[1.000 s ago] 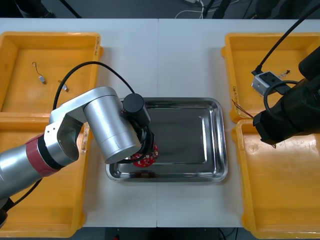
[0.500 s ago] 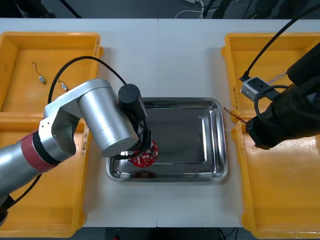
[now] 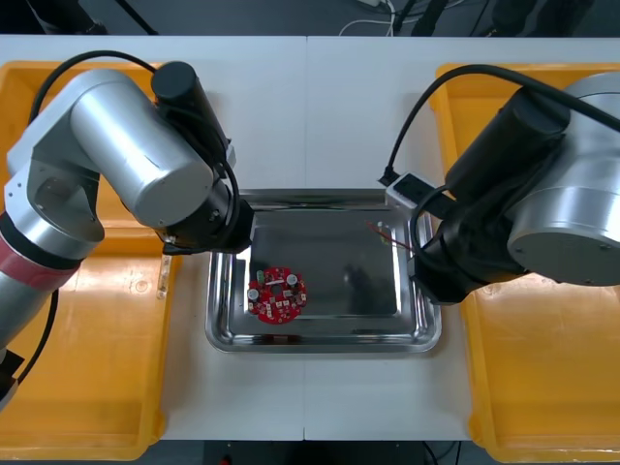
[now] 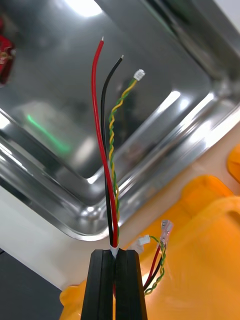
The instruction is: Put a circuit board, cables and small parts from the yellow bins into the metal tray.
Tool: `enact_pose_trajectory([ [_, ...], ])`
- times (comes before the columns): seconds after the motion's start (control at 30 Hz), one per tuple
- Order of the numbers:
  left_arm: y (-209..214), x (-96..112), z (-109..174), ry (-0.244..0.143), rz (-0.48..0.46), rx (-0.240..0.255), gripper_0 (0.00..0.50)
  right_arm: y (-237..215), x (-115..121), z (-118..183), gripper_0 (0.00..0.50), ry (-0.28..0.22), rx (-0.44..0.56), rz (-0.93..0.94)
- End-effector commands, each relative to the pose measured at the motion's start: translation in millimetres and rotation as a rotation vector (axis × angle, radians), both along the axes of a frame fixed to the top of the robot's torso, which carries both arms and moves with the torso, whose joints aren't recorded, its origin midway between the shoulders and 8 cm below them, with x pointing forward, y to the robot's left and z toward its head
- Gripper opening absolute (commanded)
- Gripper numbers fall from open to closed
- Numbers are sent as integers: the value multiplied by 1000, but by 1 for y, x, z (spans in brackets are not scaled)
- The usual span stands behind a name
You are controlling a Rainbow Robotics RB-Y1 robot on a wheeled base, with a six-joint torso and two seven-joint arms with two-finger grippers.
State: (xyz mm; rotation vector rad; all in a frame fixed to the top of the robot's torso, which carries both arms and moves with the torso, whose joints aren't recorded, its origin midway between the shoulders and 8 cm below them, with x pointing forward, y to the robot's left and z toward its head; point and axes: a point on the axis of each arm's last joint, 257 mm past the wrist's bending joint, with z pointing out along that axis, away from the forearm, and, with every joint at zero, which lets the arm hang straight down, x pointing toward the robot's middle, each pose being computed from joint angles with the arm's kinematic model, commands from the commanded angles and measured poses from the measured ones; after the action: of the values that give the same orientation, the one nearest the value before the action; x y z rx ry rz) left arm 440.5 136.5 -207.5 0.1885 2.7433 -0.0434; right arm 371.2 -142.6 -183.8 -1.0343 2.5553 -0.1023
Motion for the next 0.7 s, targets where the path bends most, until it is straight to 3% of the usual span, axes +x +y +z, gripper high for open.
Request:
enact_pose_trajectory([
  [0.03, 16, 16, 54, -65, 25, -25, 500, 35, 1, 1, 0, -12, -17, 92],
  [0.3, 36, 34, 85, -82, 67, -43, 500, 51, 1, -20, 0, -52, -72, 147],
  [0.47, 52, 52, 102, -87, 113, -47, 500, 60, 3, -40, 0, -51, -81, 184],
  [0.7, 86, 76, 123, -102, 126, -23, 500, 66, 7, -59, 0, -79, -122, 282],
])
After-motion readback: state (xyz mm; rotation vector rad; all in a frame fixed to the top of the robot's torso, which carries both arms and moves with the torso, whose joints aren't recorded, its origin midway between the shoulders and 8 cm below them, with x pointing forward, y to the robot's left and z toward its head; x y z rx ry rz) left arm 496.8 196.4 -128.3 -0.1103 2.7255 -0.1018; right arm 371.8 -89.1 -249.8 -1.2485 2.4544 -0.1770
